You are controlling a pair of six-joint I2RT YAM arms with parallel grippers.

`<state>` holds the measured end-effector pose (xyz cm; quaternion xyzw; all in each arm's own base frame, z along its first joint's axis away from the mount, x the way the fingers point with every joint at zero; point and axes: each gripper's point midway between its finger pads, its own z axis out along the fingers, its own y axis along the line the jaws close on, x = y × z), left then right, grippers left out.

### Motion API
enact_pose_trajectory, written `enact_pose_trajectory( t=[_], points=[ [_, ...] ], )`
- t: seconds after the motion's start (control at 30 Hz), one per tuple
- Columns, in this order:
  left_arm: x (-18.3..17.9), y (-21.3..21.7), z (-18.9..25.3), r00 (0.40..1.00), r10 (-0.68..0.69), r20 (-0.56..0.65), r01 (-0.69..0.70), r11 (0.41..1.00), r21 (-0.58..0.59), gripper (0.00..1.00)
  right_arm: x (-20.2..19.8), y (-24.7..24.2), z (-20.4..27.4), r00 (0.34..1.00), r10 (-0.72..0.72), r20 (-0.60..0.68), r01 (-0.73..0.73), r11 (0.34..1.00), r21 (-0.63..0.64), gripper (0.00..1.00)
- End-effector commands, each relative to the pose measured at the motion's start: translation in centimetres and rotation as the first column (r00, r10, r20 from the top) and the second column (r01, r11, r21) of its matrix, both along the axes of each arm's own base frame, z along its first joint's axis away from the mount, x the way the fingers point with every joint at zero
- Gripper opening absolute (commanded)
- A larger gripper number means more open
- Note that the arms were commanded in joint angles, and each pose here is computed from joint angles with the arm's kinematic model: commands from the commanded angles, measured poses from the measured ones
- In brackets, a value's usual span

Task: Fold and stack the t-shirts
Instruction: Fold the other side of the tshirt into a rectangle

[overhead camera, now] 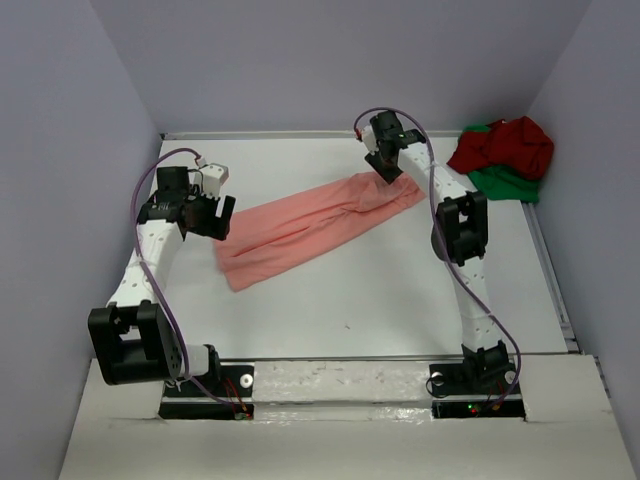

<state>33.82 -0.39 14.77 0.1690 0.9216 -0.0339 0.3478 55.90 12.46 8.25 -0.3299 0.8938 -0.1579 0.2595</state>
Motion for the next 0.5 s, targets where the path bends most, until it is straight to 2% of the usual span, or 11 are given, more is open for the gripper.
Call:
enact_pose_trajectory(
  t=[0.0,0.3,0.47],
  points=[
    [-0.4,-0.5,1.5,0.999,-0.016,0.041,0.017,1.000,-0.016,0.90,-0.6,2.0,7.8,0.991,0.047,0.125,-0.055,0.997,0.062,0.47],
    [-0.7,-0.7,2.2,0.997,-0.022,0.070,0.023,0.999,-0.025,0.90,-4.2,4.9,7.8,0.995,0.099,0.033,-0.103,0.983,0.153,0.46],
    [-0.9,-0.8,2.4,0.997,-0.026,0.079,0.028,0.999,-0.026,0.90,-5.9,4.9,6.7,0.994,0.106,-0.023,-0.100,0.979,0.176,0.45]
  ],
)
